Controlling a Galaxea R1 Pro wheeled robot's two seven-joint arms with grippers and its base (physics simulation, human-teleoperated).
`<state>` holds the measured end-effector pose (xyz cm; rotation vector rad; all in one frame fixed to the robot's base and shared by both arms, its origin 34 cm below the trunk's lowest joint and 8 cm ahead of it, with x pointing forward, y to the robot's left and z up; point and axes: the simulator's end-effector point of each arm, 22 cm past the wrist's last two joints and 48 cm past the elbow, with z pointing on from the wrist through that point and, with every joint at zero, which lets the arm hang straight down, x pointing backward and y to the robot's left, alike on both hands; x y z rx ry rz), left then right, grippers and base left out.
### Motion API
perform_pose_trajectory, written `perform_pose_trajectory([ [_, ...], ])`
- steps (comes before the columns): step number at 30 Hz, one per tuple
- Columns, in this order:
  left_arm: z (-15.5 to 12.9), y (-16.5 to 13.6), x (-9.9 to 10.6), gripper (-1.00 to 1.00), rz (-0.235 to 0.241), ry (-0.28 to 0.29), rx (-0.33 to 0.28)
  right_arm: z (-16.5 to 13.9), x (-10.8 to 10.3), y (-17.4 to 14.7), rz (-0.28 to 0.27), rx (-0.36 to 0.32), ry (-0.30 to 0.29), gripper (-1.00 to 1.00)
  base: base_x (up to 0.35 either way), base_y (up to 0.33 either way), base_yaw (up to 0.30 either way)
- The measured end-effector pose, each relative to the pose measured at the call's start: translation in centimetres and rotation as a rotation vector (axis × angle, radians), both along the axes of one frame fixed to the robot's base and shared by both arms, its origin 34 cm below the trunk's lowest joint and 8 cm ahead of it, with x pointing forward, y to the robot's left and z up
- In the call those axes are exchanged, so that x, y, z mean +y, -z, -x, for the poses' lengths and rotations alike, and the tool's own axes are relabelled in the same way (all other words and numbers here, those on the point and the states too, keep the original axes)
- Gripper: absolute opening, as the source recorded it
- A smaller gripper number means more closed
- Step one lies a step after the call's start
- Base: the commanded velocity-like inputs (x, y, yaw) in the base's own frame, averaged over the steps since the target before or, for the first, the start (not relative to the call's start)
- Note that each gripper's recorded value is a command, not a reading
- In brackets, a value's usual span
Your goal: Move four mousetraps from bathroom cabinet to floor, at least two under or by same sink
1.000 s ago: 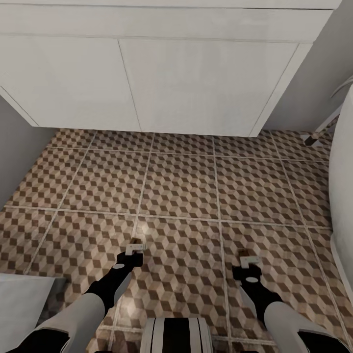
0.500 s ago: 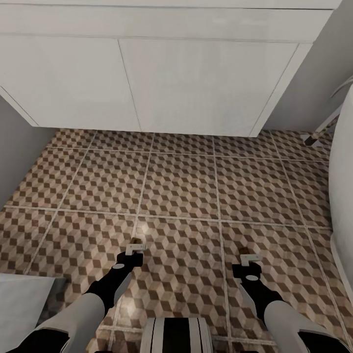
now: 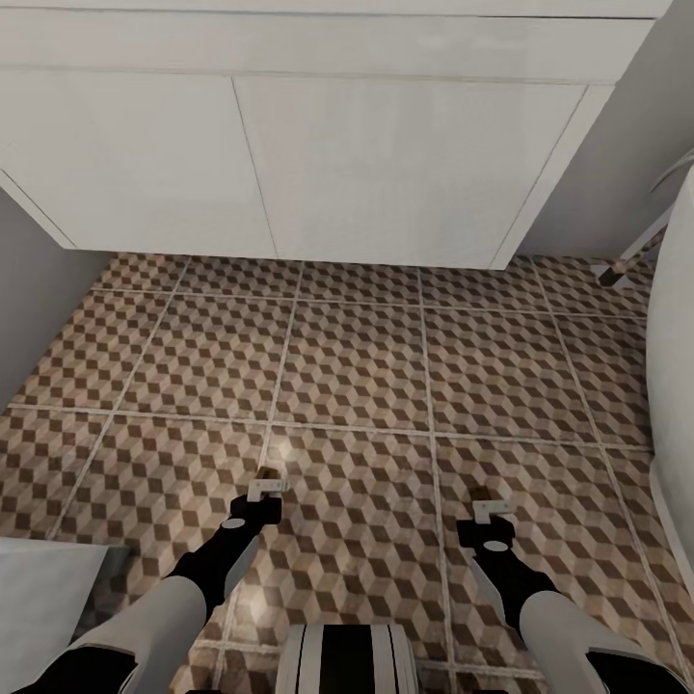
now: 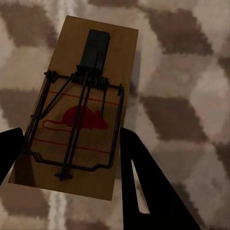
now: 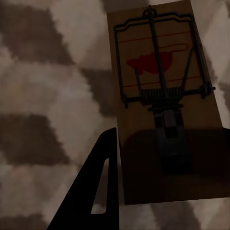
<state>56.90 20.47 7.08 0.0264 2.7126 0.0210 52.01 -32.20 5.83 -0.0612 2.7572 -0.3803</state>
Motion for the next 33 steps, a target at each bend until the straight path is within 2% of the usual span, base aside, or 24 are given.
perform_pose_trajectory([
  [11,0.0,0.0,-0.1,-1.00,0.001,0.001,0.001,-0.1,0.1,0.0,0.000,-0.003,-0.001,-1.00,0.000,0.000,0.000],
  [21,0.0,0.0,0.0,-1.00,-0.001,0.003,0.001,-1.7,0.1,-0.7,0.007,-0.042,-0.006,-1.00,0.000,0.000,0.000],
  [26,0.0,0.0,0.0,-1.00,-0.001,0.003,0.001,-1.9,3.1,-0.5,-0.029,-0.045,-0.019,-1.00,0.000,0.000,0.000],
  [33,0.0,0.0,0.0,-1.00,-0.004,0.008,0.000,-1.9,4.3,-0.5,-0.043,-0.044,-0.023,-1.00,0.000,0.000,0.000],
])
